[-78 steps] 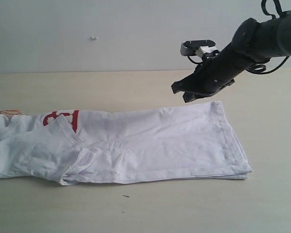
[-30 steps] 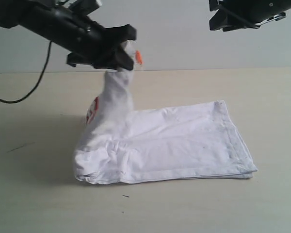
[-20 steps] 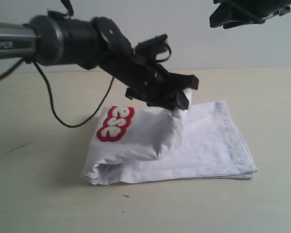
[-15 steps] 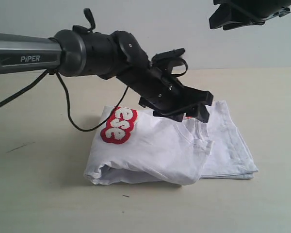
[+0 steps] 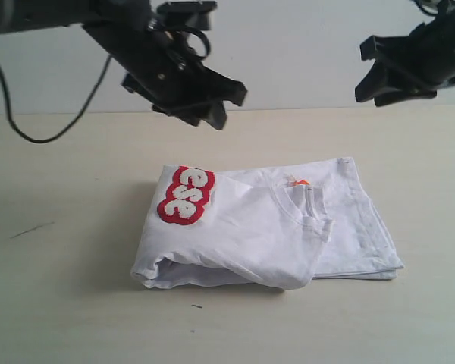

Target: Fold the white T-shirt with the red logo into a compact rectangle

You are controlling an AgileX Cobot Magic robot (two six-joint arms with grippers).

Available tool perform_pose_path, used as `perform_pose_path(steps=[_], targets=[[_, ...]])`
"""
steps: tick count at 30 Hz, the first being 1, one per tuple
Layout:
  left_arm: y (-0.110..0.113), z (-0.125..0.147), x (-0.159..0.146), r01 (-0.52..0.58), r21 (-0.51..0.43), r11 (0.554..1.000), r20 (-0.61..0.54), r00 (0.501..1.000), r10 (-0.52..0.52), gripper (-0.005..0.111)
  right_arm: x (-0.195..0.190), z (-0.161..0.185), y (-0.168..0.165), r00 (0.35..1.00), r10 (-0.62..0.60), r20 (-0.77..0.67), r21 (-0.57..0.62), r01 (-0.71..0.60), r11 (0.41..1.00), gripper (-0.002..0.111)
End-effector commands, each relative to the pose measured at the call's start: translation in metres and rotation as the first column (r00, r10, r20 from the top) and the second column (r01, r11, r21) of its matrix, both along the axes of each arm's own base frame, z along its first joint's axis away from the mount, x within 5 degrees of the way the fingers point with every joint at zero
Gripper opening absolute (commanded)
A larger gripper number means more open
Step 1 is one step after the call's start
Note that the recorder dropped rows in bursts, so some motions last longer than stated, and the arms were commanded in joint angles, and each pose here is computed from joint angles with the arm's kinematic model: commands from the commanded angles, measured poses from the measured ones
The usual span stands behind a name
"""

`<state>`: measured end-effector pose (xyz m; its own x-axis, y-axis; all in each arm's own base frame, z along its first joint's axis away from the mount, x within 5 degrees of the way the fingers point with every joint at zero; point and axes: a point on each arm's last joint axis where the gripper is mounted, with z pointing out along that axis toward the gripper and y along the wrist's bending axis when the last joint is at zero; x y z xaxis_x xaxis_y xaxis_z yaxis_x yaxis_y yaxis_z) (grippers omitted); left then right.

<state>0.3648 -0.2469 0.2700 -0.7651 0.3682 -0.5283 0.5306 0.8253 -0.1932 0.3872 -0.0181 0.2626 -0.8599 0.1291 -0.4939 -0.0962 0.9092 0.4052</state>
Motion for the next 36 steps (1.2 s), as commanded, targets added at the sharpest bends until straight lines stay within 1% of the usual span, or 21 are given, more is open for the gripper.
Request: perform_pose_path(steps=[1,3,4,8,10,12,15,22,24,26,29,32,33,34,36], targets=[[0.048,0.026,-0.006,-0.086,-0.016,0.996,0.073,0.994,0.087,0.036,0.008,-0.043,0.005,0.995,0.057,-0.082,0.051,-0.053,0.997,0.037],[0.069,0.029,-0.009,-0.127,-0.013,0.992,0.076,0.989,0.128,0.037,0.011,-0.064,0.008,0.986,0.099,-0.132,0.061,-0.092,0.994,0.037],[0.077,0.029,-0.011,-0.139,-0.009,0.990,0.073,0.988,0.139,0.037,0.012,-0.071,0.010,0.983,0.113,-0.148,0.064,-0.104,0.992,0.038],[0.109,0.020,-0.016,-0.195,0.016,0.981,0.058,0.979,0.194,0.037,0.016,-0.099,0.018,0.963,0.198,-0.183,0.069,-0.188,0.980,0.046],[0.119,0.017,-0.018,-0.232,-0.003,0.973,0.064,0.971,0.232,0.037,0.017,-0.110,0.021,0.956,0.223,-0.191,0.083,-0.211,0.974,0.051],[0.127,0.015,-0.019,-0.259,-0.024,0.966,0.078,0.962,0.260,0.037,0.018,-0.119,0.027,0.946,0.258,-0.198,0.095,-0.244,0.965,0.053],[0.131,0.012,-0.023,-0.273,-0.033,0.961,0.097,0.957,0.275,0.037,0.020,-0.131,0.031,0.941,0.270,-0.206,0.083,-0.258,0.963,0.053],[0.132,0.012,-0.025,-0.276,-0.036,0.961,0.102,0.955,0.278,0.037,0.021,-0.154,0.040,0.929,0.289,-0.233,0.098,-0.274,0.957,0.052],[0.132,0.012,-0.025,-0.276,-0.038,0.960,0.104,0.955,0.279,0.037,0.021,-0.158,0.040,0.928,0.288,-0.238,0.099,-0.272,0.957,0.049],[0.132,0.012,-0.025,-0.277,-0.039,0.960,0.107,0.954,0.279,0.037,0.021,-0.160,0.040,0.926,0.289,-0.241,0.099,-0.273,0.957,0.042],[0.132,0.012,-0.024,-0.279,-0.045,0.959,0.109,0.953,0.282,0.036,0.020,-0.160,0.040,0.920,0.308,-0.243,0.101,-0.292,0.951,0.025],[0.132,0.012,-0.024,-0.279,-0.045,0.959,0.109,0.953,0.282,0.036,0.019,-0.158,0.042,0.903,0.370,-0.219,0.099,-0.357,0.929,0.004],[0.131,0.012,-0.024,-0.281,-0.050,0.959,0.106,0.953,0.284,0.036,0.019,-0.155,0.042,0.901,0.381,-0.209,0.101,-0.367,0.925,0.000],[0.131,0.012,-0.025,-0.280,-0.054,0.958,0.104,0.953,0.285,0.036,0.020,-0.151,0.042,0.900,0.386,-0.203,0.103,-0.373,0.922,0.000],[0.131,0.013,-0.025,-0.280,-0.060,0.958,0.101,0.953,0.285,0.036,0.024,-0.130,0.044,0.899,0.406,-0.167,0.109,-0.392,0.913,0.000]])
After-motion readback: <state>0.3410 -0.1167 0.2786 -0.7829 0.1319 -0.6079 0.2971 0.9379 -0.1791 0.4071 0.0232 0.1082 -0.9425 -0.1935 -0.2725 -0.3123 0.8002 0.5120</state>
